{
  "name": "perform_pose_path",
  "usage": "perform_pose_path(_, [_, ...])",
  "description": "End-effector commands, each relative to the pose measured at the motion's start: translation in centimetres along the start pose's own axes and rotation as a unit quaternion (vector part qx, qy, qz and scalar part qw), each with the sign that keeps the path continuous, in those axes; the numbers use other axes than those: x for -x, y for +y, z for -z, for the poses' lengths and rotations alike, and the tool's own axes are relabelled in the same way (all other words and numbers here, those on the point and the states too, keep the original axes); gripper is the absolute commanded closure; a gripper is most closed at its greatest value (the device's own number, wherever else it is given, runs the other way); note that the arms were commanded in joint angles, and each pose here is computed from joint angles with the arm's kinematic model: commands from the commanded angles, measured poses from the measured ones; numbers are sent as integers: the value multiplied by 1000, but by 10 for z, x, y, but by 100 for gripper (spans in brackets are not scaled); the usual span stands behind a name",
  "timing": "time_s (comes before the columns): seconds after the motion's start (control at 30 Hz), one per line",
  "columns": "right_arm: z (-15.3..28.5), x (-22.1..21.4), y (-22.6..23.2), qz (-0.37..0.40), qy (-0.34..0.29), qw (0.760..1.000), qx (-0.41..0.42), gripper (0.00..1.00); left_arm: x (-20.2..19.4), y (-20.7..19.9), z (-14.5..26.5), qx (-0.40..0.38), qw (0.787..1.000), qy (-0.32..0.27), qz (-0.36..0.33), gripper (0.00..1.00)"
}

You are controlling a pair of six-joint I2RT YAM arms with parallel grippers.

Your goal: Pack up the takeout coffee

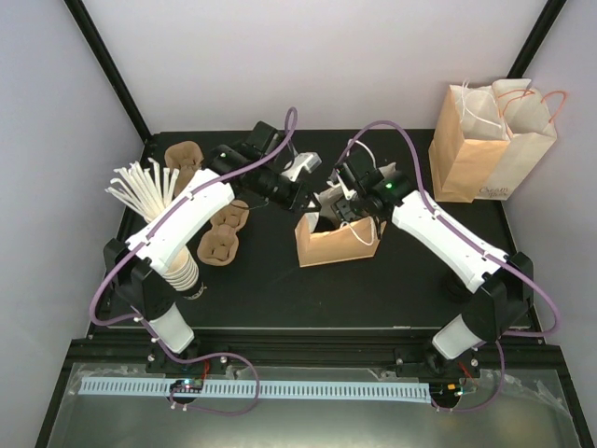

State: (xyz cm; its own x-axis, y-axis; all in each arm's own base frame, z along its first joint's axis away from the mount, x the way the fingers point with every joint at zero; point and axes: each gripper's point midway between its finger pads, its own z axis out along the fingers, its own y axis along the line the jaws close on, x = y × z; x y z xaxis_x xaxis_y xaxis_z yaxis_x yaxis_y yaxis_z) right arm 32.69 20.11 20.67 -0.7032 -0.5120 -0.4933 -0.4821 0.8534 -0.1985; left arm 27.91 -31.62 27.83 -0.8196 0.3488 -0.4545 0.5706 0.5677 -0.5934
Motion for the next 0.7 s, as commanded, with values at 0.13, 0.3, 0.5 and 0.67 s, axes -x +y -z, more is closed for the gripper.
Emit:
perform_pose_path(0.13, [-3,-2,6,10,12,1000,20,85,7,-20,20,-29,1000,-10,8,59])
perform_pose_path(0.3, [-4,-6,8,15,17,999,27,86,12,-11,41,30,998,-45,-8,32])
perform_pose_path(0.5, [-5,-8,12,13,17,999,36,86,14,-3,79,112,987,-100,-48,1])
perform_pose_path(0.67, [-3,-9,12,10,13,999,38,86,25,6,114,182,965,-176,-69,1])
